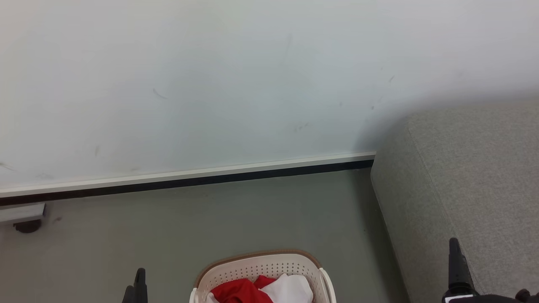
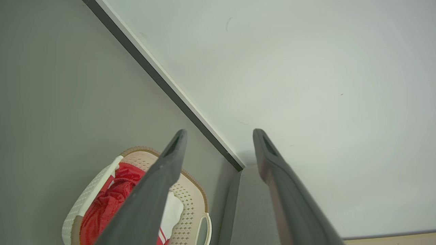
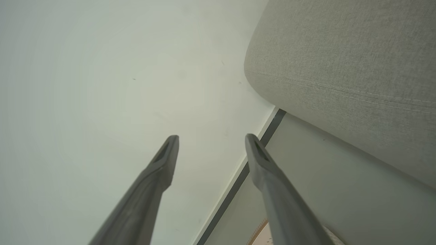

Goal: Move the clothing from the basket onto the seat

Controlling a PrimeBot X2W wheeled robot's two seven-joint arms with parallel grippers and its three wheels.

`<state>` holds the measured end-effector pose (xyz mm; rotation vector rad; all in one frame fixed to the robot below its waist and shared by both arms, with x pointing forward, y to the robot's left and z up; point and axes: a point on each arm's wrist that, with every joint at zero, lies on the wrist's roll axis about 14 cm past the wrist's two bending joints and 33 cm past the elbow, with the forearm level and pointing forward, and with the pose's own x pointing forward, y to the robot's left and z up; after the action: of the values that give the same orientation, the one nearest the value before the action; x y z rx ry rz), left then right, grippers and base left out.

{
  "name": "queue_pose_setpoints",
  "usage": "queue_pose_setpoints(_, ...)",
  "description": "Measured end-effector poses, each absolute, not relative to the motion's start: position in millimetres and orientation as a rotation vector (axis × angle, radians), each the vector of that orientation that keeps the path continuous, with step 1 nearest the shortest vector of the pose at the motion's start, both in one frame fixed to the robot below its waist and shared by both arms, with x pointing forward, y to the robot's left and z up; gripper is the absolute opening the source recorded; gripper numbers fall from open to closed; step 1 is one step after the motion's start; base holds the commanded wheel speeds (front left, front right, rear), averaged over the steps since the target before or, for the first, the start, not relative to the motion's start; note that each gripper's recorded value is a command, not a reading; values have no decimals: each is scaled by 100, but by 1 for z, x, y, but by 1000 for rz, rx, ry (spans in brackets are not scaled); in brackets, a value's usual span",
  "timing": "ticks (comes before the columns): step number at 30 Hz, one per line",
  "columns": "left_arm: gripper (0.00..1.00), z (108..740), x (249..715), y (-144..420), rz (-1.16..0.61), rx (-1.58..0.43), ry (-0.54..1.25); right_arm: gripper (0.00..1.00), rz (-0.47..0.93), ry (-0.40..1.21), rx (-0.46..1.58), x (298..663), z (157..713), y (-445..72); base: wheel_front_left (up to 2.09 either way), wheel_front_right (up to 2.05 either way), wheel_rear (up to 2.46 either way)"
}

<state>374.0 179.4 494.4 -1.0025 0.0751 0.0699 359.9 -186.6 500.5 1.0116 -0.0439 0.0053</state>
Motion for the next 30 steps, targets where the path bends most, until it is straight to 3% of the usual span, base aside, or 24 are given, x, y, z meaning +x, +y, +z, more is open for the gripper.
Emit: queue_pose_setpoints(30,100,505,367,184,55,-507,1,100,190,32,531,354,504,-141,0,0,0)
